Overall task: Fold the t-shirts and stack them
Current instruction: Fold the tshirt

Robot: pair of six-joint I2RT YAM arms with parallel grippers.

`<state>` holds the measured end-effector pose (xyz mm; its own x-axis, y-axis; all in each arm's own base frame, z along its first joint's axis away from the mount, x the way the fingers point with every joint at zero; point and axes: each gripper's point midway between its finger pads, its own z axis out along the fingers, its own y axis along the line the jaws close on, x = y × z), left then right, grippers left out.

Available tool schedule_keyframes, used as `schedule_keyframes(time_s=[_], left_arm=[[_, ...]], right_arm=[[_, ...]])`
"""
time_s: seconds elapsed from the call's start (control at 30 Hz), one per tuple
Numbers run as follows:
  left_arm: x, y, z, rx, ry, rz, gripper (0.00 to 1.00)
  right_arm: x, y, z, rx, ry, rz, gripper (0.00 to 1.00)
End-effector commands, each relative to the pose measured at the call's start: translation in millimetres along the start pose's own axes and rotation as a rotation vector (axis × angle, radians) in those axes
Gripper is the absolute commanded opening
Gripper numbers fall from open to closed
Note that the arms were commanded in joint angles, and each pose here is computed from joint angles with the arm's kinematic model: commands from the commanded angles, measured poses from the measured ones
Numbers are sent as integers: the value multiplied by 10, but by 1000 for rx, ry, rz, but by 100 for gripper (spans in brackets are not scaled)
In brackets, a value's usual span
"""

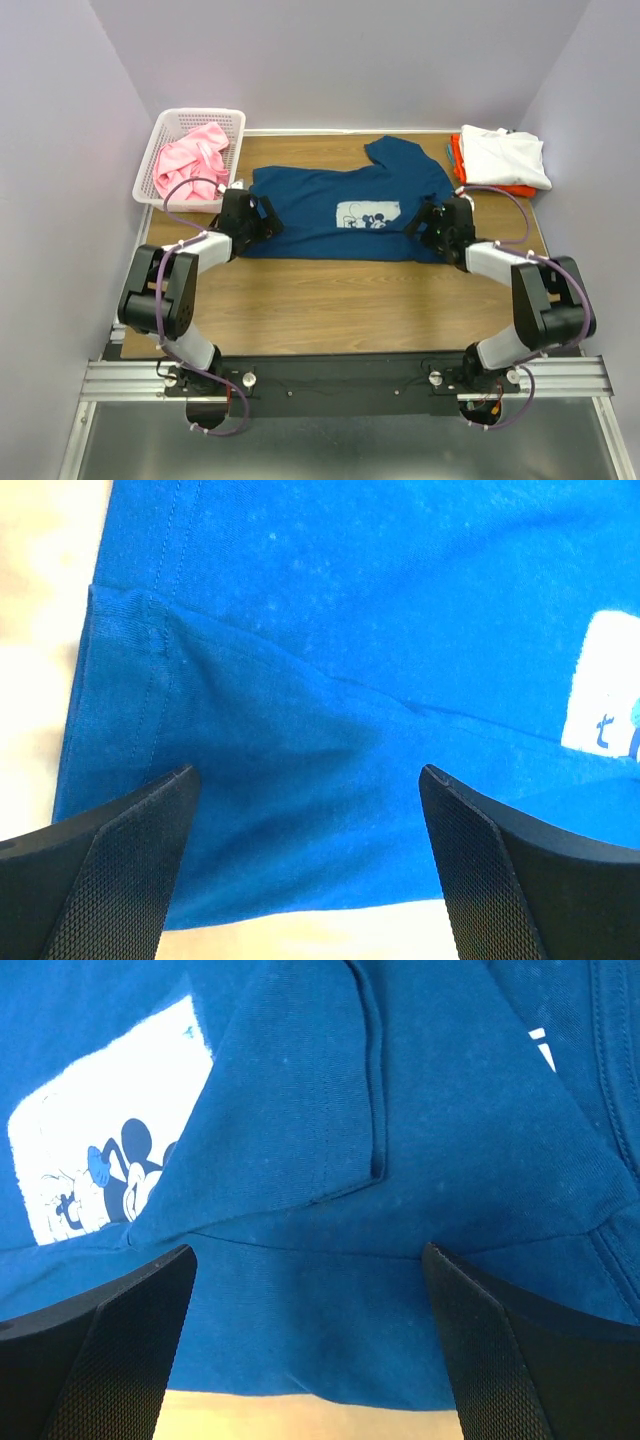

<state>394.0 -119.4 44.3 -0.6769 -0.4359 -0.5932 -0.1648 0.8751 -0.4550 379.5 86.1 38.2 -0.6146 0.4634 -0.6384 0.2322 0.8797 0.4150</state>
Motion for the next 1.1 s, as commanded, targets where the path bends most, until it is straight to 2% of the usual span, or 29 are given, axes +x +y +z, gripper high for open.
schedule_keyframes(time_s=[0.0, 0.17, 0.27, 0.3, 0.37, 0.5, 0.7, 0.83, 0.9, 1.0, 1.07], left_arm=[[318, 192, -207, -63, 61, 2, 98], [693, 326, -364, -96, 115, -23, 98], [835, 266, -483, -101, 97, -17, 98], [774, 192, -553, -80, 63, -41, 98], [782, 176, -661, -79, 46, -43, 98], [341, 114, -1068, -102, -148, -73, 98], [-123, 48, -1570, -105, -321, -69, 98], [-156, 34, -1579, -68, -371, -92, 98], [-77, 57, -1502, -57, -357, -86, 98], [-23, -138, -1395, 56, -335, -58, 98], [10, -163, -1339, 74, -323, -49, 98]], right_arm=[[348, -300, -263, 111, 86, 86, 100], [635, -456, -548, 135, 142, 118, 100], [743, -503, -719, 120, 142, 119, 100], [743, -499, -762, 114, 139, 118, 100], [620, -438, -850, 82, 89, 99, 100], [331, -198, -1016, -11, 14, 68, 100], [131, -95, -1072, -36, -35, 25, 100], [153, -173, -915, 33, -1, 42, 100], [98, -193, -848, 68, -6, 56, 100], [66, -286, -683, 146, -2, 73, 95], [55, -309, -623, 168, -2, 81, 90]])
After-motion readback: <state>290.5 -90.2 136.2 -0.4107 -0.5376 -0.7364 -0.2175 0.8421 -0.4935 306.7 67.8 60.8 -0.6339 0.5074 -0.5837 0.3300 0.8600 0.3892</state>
